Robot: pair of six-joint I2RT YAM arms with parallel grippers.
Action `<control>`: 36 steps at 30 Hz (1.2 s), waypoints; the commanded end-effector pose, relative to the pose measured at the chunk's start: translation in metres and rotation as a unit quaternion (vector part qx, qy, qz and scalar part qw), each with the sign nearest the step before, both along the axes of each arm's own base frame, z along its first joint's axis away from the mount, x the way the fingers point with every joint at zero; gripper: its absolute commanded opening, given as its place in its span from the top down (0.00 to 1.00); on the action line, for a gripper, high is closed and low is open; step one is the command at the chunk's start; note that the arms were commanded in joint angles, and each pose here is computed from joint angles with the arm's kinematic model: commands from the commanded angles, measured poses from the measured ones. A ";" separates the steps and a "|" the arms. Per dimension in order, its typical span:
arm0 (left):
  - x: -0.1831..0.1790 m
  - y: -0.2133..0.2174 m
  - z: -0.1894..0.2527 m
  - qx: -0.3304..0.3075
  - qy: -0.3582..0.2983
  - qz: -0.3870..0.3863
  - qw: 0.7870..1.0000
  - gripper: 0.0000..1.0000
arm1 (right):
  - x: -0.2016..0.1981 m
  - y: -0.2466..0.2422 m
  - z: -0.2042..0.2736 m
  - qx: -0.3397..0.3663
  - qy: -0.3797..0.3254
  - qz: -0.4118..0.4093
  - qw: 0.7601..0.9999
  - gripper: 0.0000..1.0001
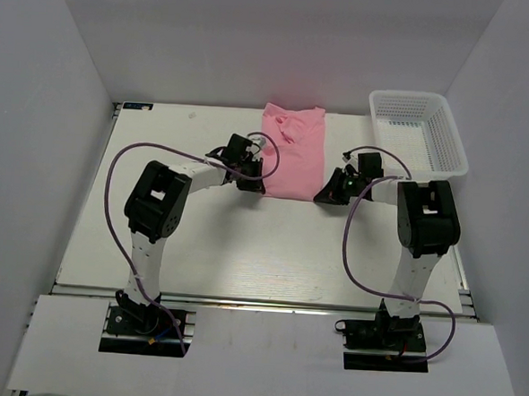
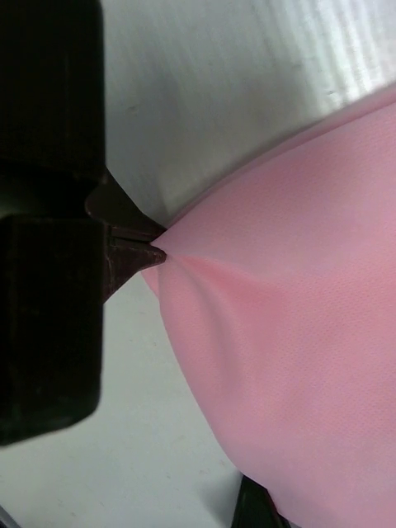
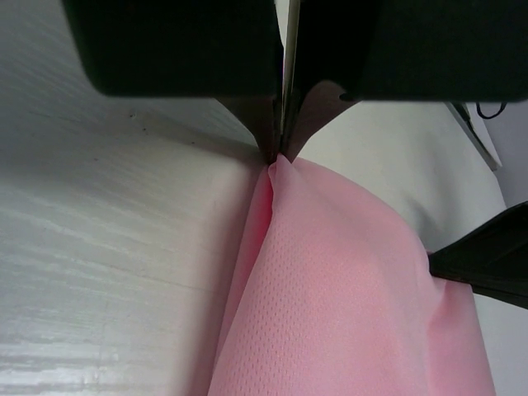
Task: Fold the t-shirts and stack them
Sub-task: Grab one side of the 2/3 rectangular tshirt with both arms
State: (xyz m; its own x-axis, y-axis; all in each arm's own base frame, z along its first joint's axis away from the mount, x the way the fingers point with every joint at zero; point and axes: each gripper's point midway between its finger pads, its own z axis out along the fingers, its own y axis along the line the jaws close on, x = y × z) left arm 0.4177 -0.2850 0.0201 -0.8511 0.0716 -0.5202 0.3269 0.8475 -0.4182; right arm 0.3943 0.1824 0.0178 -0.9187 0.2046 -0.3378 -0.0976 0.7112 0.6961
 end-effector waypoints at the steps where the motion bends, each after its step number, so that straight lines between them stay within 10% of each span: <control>1: -0.037 0.014 -0.007 0.019 0.043 -0.012 0.999 1.00 | -0.012 0.002 0.016 0.011 -0.024 0.019 0.999 1.00; 18: -0.219 0.017 0.110 -0.127 0.118 -0.150 0.973 1.00 | -0.192 -0.009 0.105 0.036 -0.063 0.127 0.989 1.00; 36: -0.209 0.025 0.205 -0.171 0.027 -0.109 0.979 1.00 | -0.168 -0.003 0.200 0.063 -0.186 0.122 0.973 1.00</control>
State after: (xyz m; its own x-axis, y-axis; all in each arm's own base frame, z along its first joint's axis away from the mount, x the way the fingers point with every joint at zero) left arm 0.1965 -0.2643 0.2045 -0.8828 0.1370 -0.4493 0.4452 0.5496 -0.7070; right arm 0.2131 0.1794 0.2019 -0.7836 0.0269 -0.6207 -0.5098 0.5433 0.6671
